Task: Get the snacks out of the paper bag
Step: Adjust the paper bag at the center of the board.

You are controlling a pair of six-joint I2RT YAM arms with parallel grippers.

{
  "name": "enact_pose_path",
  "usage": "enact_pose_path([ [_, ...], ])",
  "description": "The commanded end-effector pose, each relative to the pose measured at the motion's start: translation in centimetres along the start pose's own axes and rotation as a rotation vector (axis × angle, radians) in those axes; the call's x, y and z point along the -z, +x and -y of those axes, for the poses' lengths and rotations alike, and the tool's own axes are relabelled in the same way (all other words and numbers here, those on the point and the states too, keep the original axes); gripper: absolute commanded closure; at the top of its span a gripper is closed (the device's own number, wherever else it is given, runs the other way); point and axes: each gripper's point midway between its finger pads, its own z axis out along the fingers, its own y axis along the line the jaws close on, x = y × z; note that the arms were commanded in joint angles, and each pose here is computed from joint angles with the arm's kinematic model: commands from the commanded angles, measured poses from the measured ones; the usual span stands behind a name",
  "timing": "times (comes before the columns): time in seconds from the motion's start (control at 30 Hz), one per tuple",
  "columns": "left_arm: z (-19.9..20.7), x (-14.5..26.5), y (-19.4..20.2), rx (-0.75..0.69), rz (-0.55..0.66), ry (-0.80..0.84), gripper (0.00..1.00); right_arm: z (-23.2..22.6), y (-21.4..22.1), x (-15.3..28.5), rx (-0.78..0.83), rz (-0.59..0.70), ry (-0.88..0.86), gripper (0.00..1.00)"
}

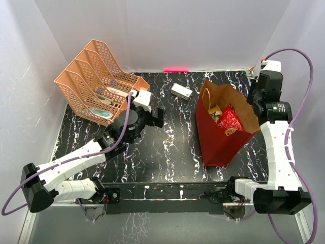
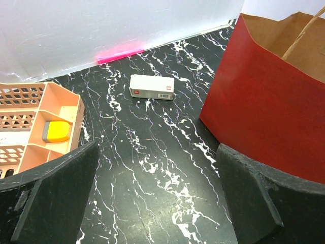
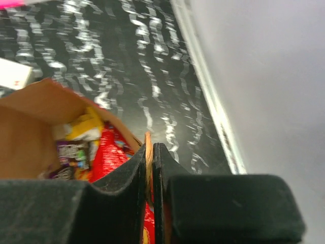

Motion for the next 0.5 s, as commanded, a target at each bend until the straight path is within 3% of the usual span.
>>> enact_pose_path([
  [0.0,-0.3,0.5,-1.8,0.019,0.054,-0.017,0.02,-4.7,-6.8,5.3,-0.041,0.268,-0.356,0.9],
  [0.1,-0.3,0.7,-2.1,0.016,0.055,-0.011,0.02,-8.3,-7.8,7.6,-0.055,0.296,-0.586,0.92],
  [0.33,-0.9,1.1,-4.2,0.021,0.065,-0.041,0.02,-15.0,-8.2,11.4,-0.144,0.206,-1.057,0.92],
  [0.47,-1.3,1.7,-6.3,0.063,0.091,-0.058,0.02,-16.0,-9.5,13.5,-0.204,0.24,-1.178,0.92],
])
